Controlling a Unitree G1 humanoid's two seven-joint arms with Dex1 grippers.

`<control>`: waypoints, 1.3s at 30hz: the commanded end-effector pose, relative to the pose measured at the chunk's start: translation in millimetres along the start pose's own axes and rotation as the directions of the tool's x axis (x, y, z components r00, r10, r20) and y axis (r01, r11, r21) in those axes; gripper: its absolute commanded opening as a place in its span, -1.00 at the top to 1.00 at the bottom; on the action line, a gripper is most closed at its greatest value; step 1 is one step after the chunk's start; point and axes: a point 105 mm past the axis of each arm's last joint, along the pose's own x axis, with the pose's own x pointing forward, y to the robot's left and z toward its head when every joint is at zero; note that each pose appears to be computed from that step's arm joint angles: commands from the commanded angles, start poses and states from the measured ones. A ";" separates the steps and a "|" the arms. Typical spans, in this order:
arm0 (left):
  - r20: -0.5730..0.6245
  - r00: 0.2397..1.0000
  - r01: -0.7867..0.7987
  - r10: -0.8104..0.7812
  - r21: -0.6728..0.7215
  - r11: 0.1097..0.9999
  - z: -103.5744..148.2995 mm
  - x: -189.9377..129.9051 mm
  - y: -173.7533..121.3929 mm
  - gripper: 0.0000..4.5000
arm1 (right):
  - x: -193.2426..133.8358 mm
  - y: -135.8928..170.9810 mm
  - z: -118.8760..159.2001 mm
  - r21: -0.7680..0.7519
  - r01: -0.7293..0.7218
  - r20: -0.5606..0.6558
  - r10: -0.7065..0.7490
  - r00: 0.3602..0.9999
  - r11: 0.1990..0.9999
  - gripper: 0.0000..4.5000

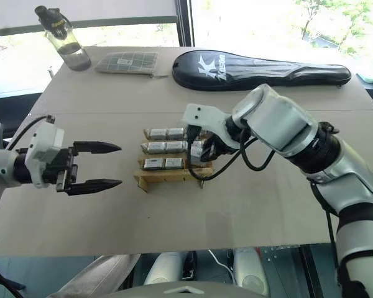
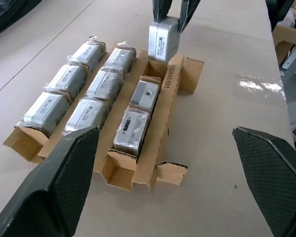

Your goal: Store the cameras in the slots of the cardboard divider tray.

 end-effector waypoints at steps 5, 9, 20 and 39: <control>-0.002 1.000 -0.013 0.013 0.034 0.999 5.1 -3.1 -0.3 -1.00 | -0.8 0.7 15.2 -0.134 0.036 0.027 -0.033 0.999 0.990 0.71; -0.003 1.000 -0.018 0.018 0.032 0.999 4.4 -3.8 -1.2 -1.00 | 5.2 -2.4 7.3 -0.184 0.045 -0.002 -0.046 0.999 0.982 0.71; -0.007 0.999 -0.034 0.035 0.033 0.999 4.0 -6.3 -1.6 -1.00 | 17.3 -8.8 -3.0 -0.230 0.043 -0.048 -0.055 0.997 0.972 0.71; -0.005 0.999 -0.035 0.035 0.034 0.999 5.5 -7.0 -1.7 -1.00 | 7.2 -7.1 2.0 -0.218 0.054 0.016 -0.051 0.999 0.975 -0.67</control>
